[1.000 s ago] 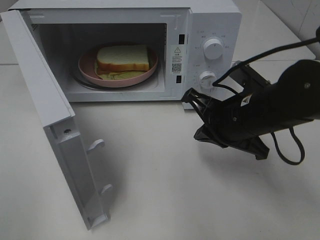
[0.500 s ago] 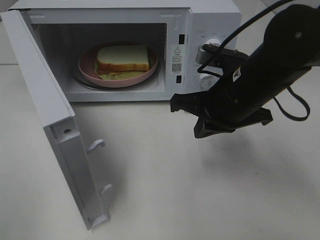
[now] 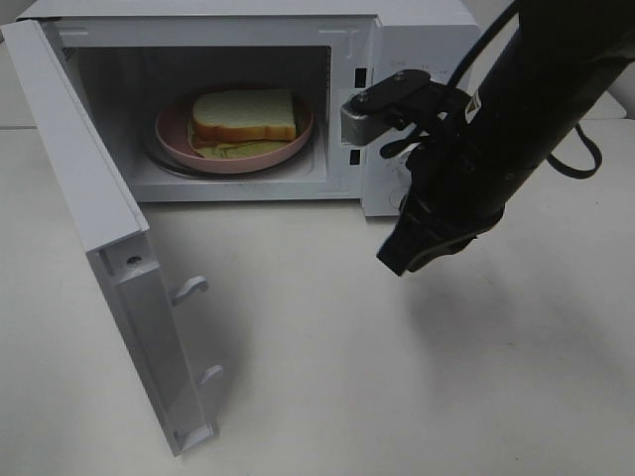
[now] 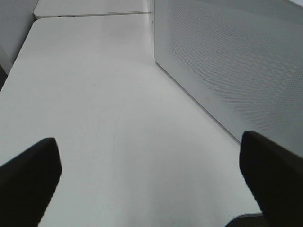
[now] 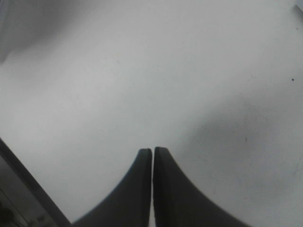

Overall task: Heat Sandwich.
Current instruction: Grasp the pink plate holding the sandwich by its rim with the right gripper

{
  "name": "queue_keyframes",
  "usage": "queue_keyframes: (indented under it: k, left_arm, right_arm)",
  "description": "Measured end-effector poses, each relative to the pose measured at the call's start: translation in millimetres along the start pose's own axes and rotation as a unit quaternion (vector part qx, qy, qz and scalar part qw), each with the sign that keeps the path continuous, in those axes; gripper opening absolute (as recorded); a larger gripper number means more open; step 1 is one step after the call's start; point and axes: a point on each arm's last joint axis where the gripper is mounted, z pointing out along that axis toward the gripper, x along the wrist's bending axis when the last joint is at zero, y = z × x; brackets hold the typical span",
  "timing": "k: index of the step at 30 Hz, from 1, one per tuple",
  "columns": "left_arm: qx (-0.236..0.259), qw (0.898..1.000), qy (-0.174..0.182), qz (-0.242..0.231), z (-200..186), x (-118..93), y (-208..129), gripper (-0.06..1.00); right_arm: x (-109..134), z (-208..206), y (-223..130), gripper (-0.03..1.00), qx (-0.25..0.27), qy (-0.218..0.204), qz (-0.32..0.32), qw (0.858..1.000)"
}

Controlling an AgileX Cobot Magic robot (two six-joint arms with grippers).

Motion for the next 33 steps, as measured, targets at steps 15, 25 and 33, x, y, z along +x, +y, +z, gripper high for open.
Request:
queue_keyframes:
  k: [15,25,33]
  left_arm:
    - [0.000,1.000,0.000,0.000,0,0,0,0.97]
    - [0.000,1.000,0.000,0.000,0,0,0,0.97]
    - [0.000,1.000,0.000,0.000,0,0,0,0.97]
  right_arm:
    - [-1,-1,-5,0.05,0.031,0.007,-0.371,0.928]
    - [-12,-2,-10,0.19,0.078,-0.032,-0.474,0.876]
    - [-16,-2,-3,0.61,0.055,-0.069,-0.436,0.896]
